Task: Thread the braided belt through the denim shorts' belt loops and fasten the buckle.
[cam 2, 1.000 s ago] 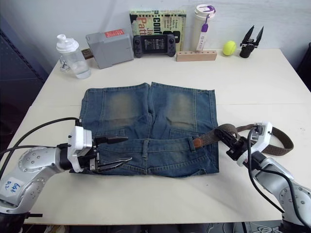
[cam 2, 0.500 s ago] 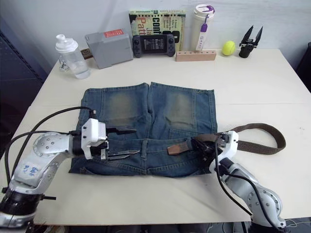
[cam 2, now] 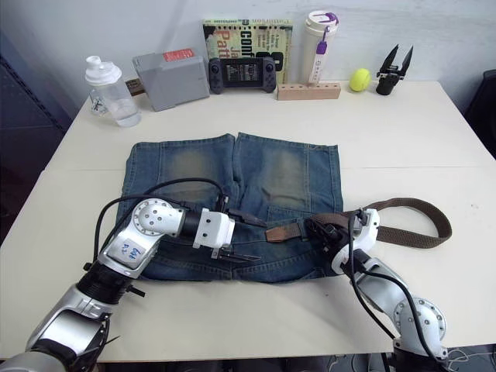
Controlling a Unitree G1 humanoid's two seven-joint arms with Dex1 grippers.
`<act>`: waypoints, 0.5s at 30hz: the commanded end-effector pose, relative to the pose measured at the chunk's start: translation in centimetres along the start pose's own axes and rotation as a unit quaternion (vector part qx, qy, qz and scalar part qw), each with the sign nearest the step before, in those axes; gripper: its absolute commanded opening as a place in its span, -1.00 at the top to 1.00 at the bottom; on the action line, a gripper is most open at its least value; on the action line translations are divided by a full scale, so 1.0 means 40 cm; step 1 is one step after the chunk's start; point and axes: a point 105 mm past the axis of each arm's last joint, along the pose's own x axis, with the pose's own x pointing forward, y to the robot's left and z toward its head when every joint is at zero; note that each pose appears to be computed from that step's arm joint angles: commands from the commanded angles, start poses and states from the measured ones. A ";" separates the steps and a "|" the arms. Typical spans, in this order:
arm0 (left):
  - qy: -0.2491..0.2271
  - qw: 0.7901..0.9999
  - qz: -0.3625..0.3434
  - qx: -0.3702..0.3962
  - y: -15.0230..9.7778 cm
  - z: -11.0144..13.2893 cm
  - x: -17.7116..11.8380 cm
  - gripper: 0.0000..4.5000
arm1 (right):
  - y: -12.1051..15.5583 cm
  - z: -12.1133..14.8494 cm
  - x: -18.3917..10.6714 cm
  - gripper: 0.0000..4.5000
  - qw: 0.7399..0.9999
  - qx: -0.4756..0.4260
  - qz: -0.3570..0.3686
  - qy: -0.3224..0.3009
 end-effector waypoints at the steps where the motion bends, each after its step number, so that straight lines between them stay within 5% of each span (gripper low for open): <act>1: 0.031 0.996 0.028 0.074 0.037 -0.004 0.029 -0.57 | -0.017 -0.055 -0.001 1.00 0.999 0.033 -0.009 0.036; 15: 0.001 0.983 0.098 0.155 0.073 0.029 0.090 -0.57 | 0.005 -0.058 -0.005 1.00 0.999 0.040 0.002 0.029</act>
